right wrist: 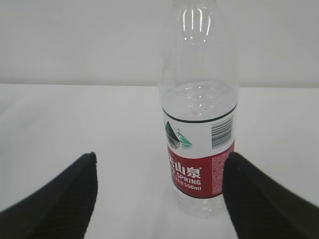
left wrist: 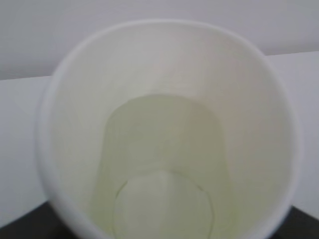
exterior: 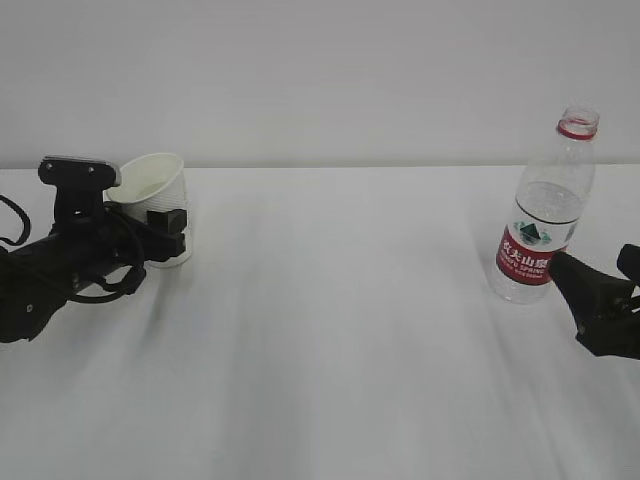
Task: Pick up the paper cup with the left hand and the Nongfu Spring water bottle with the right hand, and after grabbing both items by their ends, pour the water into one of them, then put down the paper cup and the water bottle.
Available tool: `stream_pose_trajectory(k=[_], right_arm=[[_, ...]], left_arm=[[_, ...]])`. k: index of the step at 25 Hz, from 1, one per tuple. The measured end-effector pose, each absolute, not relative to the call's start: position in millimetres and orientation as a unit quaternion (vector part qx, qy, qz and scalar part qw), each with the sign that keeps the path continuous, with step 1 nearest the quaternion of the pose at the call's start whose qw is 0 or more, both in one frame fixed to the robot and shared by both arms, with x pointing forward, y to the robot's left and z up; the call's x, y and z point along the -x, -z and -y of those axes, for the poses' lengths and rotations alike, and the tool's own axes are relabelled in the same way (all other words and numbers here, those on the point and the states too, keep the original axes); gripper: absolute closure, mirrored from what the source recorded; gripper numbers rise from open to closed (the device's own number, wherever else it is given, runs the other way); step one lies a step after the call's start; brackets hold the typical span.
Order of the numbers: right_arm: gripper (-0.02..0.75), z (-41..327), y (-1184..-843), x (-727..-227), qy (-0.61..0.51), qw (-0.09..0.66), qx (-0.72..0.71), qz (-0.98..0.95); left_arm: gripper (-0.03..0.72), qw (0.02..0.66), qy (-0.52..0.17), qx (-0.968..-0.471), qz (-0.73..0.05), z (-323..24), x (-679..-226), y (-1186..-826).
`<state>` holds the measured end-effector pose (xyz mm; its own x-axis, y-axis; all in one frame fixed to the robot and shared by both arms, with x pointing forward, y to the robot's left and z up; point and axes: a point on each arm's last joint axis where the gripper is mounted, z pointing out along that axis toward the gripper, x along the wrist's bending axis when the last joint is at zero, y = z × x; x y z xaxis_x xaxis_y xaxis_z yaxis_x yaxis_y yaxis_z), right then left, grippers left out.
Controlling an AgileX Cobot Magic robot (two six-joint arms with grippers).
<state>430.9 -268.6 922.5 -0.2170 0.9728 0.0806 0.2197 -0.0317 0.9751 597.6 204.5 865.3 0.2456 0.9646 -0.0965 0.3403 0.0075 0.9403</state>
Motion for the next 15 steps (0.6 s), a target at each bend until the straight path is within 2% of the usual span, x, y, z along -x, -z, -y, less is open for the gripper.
stream_pose_trajectory(k=[6, 12, 15], right_arm=[[0.149, 268.6, -922.5, -430.9, -0.510, 0.369, -0.505, -0.590], [0.150, 268.6, -922.5, -430.9, -0.510, 0.369, -0.505, -0.590], [0.150, 268.6, -922.5, -430.9, -0.510, 0.369, -0.505, -0.590]], left_arm=[[0.221, 0.480, -0.323, -0.626, -0.522, -204.5, -597.5, -864.9], [0.074, 0.470, -0.317, -0.633, -0.527, -204.8, -596.6, -862.5], [0.038, 0.458, -0.310, -0.641, -0.533, -205.1, -595.9, -859.8]])
